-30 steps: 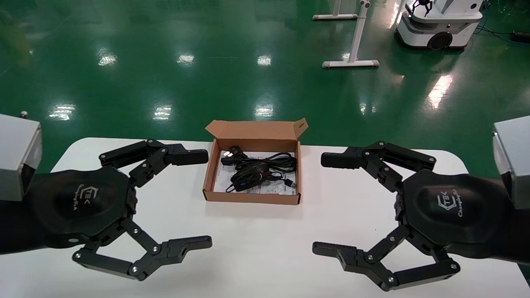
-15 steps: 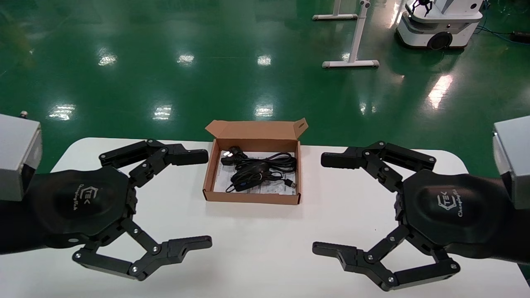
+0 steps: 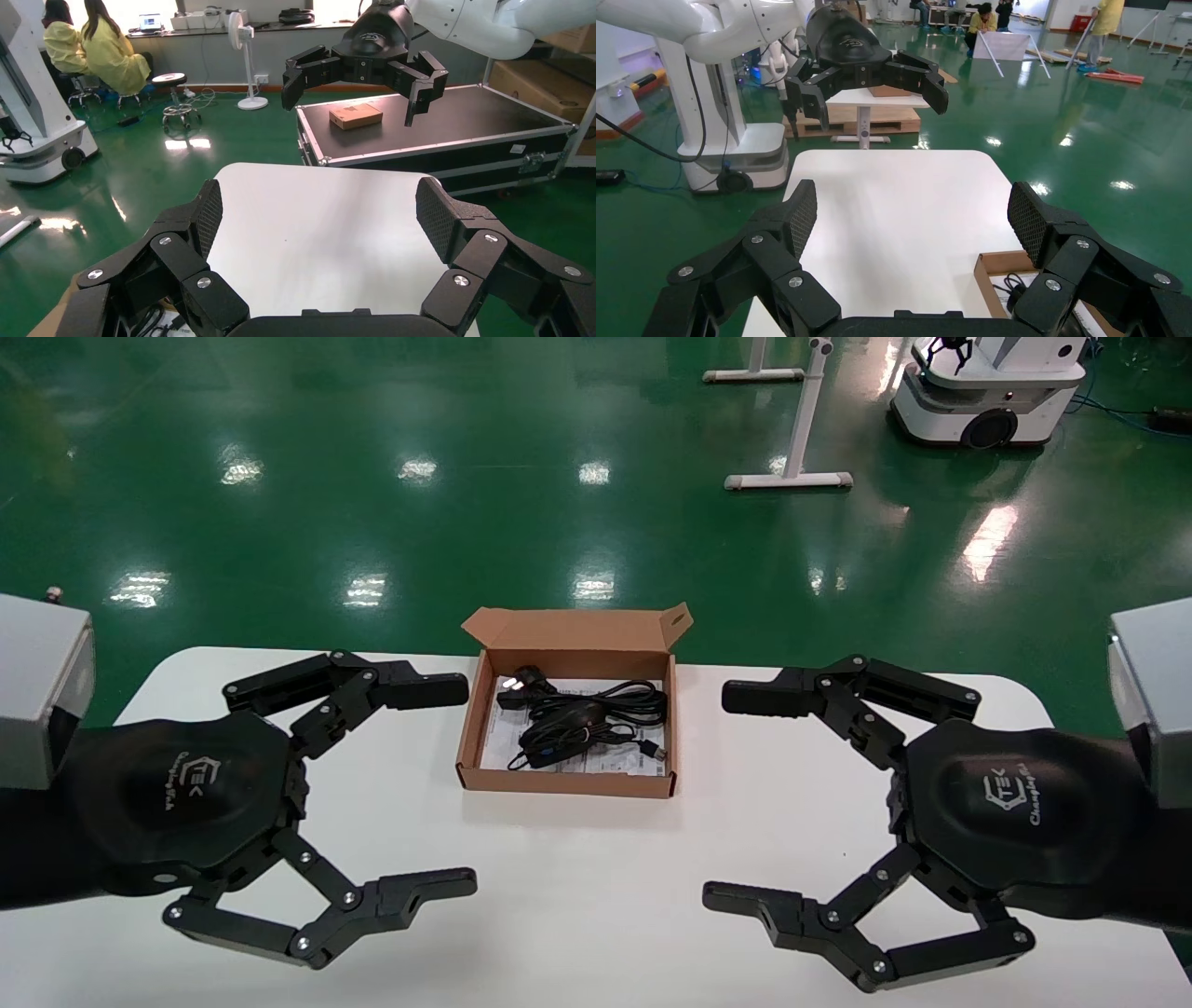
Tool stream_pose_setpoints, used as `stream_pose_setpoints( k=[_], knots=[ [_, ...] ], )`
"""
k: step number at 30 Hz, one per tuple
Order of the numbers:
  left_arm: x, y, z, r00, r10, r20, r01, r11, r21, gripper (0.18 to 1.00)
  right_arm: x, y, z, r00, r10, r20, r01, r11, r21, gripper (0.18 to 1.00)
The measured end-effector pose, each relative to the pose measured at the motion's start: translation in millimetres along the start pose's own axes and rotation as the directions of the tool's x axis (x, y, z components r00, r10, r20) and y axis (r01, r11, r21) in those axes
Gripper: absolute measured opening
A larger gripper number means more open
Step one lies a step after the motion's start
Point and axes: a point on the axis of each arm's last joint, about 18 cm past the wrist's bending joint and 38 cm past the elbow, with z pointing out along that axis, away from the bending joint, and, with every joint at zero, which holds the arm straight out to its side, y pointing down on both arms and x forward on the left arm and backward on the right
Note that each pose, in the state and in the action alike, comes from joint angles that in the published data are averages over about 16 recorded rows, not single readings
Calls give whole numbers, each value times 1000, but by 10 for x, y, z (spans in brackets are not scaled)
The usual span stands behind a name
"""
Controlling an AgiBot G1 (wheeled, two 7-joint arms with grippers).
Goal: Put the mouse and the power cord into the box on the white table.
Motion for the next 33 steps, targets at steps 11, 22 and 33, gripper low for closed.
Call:
stream_pose_setpoints(
  k=[11,22,33],
  knots=[
    [0,0,0,1000,0,0,0,1000,0,1000,0,0,0,1000,0,0,0,1000,0,1001],
    [0,0,0,1000,0,0,0,1000,0,1000,0,0,0,1000,0,0,0,1000,0,1001],
    [0,0,0,1000,0,0,0,1000,0,1000,0,0,0,1000,0,0,0,1000,0,1001]
  ],
)
